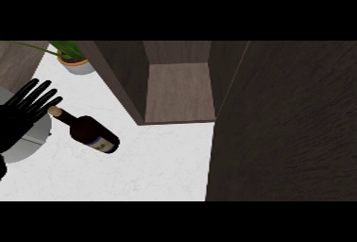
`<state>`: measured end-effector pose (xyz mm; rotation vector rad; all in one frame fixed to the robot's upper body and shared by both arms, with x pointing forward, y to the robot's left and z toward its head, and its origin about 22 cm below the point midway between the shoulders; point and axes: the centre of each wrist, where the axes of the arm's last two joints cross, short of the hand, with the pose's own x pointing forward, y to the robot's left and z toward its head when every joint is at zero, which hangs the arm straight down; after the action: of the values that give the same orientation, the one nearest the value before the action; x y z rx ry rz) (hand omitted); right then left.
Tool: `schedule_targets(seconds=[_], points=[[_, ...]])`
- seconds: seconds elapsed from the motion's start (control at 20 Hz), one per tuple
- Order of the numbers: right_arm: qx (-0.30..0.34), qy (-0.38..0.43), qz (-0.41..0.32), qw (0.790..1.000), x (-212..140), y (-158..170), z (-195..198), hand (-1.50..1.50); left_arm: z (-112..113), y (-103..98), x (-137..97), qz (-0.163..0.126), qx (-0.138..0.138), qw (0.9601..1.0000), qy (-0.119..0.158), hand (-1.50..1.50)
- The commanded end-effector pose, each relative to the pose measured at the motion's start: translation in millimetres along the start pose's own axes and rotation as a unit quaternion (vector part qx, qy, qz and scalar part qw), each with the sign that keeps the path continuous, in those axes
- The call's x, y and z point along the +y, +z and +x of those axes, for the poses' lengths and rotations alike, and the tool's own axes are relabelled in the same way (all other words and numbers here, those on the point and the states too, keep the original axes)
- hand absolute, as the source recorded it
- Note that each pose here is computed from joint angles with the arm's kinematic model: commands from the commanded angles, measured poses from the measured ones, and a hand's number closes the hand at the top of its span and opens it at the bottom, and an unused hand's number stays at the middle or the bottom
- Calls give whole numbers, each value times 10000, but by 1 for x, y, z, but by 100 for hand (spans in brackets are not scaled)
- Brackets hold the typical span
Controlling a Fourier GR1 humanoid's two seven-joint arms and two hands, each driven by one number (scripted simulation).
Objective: Pick up the wine, place it into the cabinet and close the cabinet
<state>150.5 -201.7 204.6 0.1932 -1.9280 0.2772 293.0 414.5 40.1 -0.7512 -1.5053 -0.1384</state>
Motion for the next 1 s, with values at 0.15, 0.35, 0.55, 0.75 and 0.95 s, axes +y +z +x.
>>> schedule_targets(seconds=[0.15, 0.35, 0.55, 0.75, 0.95], points=[[-173, -127, 123, 9997, -2, 20, 24, -150, -50, -32, 12, -233, 89, 9988, 423, -150], [-158, -146, -75, 9997, -8, 22, 9, -150, -65, -39, 13, -166, 111, 9989, 432, -150], [-154, -74, -5, 9999, -4, 32, 30, -150, -79, -25, 16, -167, 214, 9985, 471, -150], [-209, -31, 12, 9998, -10, 28, 32, -150, -87, -32, 12, -257, 194, 9989, 349, -150], [-159, -105, -30, 9998, -5, 0, 23, -150, -84, -35, 21, -242, 292, 9984, 428, -150]])
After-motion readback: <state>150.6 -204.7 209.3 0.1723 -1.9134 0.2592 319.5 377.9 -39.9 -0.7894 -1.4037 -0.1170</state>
